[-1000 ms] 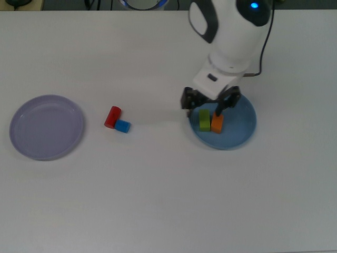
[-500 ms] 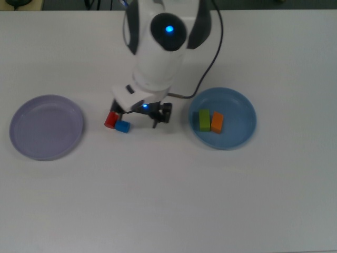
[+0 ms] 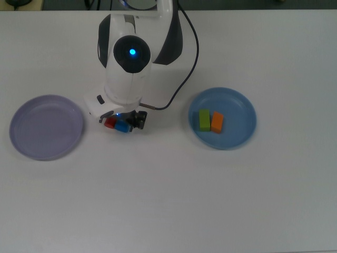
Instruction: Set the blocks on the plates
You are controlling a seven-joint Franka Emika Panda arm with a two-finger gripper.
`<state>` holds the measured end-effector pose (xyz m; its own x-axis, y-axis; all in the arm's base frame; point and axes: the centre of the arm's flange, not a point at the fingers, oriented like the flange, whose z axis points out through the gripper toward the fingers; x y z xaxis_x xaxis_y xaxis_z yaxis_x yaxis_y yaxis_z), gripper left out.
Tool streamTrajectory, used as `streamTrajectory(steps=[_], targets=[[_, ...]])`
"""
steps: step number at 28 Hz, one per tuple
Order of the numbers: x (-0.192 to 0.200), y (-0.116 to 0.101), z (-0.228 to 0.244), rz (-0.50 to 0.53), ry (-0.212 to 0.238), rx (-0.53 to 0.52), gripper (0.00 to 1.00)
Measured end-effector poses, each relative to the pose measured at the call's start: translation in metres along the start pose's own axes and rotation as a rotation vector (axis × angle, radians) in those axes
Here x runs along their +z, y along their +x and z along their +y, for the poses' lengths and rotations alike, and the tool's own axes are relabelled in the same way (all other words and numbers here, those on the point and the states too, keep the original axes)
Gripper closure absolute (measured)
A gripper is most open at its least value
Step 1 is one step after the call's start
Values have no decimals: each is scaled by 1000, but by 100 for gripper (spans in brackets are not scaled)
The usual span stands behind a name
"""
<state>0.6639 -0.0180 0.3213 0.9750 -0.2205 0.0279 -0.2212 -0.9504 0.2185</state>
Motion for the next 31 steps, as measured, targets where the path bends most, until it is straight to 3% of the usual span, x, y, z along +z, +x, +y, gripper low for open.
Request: streamTrajectory(steps=[8, 10, 15, 16, 21, 24, 31], targets=[[1, 0, -1, -1, 1, -1, 11], [3, -1, -1, -5, 0, -2, 17], [8, -2, -4, -3, 2, -5, 19], [10, -1, -4, -2, 3, -6, 26], [0, 2, -4, 17, 8, -4, 34], [-4, 2, -4, 23, 10, -4, 48], [11, -2, -7, -3, 4, -10, 49]])
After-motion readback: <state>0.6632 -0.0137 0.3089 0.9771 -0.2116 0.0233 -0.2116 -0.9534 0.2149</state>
